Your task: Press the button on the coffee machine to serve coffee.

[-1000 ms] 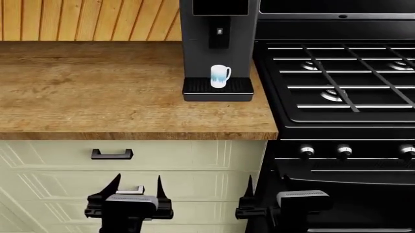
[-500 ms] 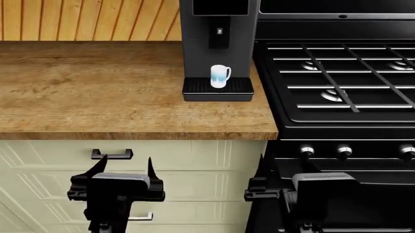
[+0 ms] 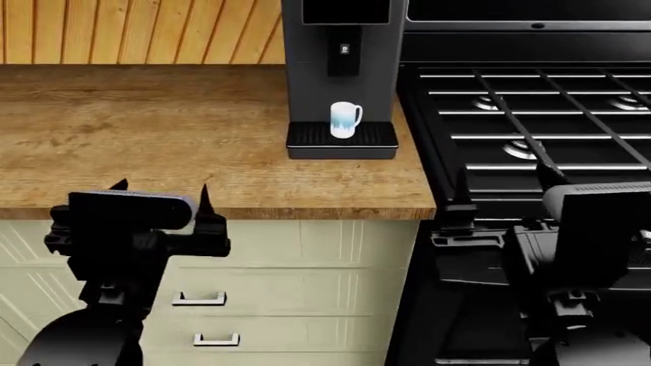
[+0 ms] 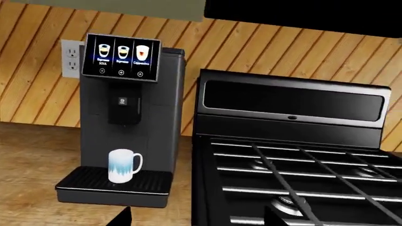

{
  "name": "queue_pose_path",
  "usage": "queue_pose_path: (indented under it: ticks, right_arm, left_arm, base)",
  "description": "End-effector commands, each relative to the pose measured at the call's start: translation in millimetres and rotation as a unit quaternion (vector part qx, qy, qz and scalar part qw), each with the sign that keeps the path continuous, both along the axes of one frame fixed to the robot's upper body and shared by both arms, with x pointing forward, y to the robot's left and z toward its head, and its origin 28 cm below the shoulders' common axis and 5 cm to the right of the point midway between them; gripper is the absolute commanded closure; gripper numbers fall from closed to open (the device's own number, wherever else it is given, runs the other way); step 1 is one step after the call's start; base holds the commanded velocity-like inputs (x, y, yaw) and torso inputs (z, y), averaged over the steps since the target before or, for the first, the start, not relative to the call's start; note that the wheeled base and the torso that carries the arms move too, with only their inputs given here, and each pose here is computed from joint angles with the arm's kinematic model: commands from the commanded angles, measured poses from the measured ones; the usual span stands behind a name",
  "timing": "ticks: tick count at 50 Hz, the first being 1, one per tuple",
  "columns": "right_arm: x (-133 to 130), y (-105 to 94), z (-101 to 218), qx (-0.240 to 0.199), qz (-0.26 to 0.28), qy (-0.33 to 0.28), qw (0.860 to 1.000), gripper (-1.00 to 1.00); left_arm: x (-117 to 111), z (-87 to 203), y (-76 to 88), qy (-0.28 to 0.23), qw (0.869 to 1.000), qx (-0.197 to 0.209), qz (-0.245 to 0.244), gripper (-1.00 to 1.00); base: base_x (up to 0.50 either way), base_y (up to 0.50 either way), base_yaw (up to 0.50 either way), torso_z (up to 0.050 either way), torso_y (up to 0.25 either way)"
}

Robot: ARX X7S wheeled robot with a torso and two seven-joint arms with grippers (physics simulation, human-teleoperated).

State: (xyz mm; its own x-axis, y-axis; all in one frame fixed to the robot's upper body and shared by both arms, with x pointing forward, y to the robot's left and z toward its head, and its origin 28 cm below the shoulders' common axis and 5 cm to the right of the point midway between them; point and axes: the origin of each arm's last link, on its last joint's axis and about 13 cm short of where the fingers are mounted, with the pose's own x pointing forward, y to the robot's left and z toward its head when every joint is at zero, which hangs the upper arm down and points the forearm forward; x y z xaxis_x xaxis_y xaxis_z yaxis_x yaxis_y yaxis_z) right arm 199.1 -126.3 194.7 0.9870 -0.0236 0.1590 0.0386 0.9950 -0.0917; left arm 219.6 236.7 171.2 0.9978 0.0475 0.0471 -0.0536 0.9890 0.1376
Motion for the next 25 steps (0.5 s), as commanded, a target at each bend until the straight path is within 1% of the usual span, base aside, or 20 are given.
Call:
queue_pose_path:
  ticks: [1,5,9,21,22,25]
  right_arm:
    - [-14,-11.7,21,0.005,-0.022,-0.009,1.000,-1.00]
    - [-17,-15.4,20,0.011,-0.028,-0.006,1.000,-1.00]
    - [-20,-16.7,16,0.005,-0.032,0.002,0.999,-1.00]
    - [-20,-18.0,17,-0.005,-0.031,0.009,0.999,-1.00]
    - [-21,-19.1,15,-0.012,-0.033,0.017,0.999,-1.00]
    - [-22,-19.5,15,-0.014,-0.033,0.018,0.999,-1.00]
  left_arm:
    - [0,25,10.3,0.000,1.000,-0.023,0.003,-1.00]
    - [0,26,11.9,-0.002,1.000,-0.021,0.007,-1.00]
    - [-3,22,13.1,0.000,1.000,-0.017,0.009,-1.00]
    - [-3,16,10.4,0.004,1.000,-0.006,0.005,-1.00]
    - [-5,12,10.7,0.005,1.000,-0.009,0.002,-1.00]
    - [-5,11,11.7,0.007,1.000,-0.010,0.001,-1.00]
  base:
    - [0.00,0.00,0.00,0.000,0.000]
    - [0.02,0.00,0.00,0.000,0.000]
    - [0.15,0.00,0.00,0.000,0.000]
    - [0.32,0.00,0.00,0.000,0.000]
    - [0.44,0.15,0.00,0.000,0.000]
    - [0.43,0.15,0.00,0.000,0.000]
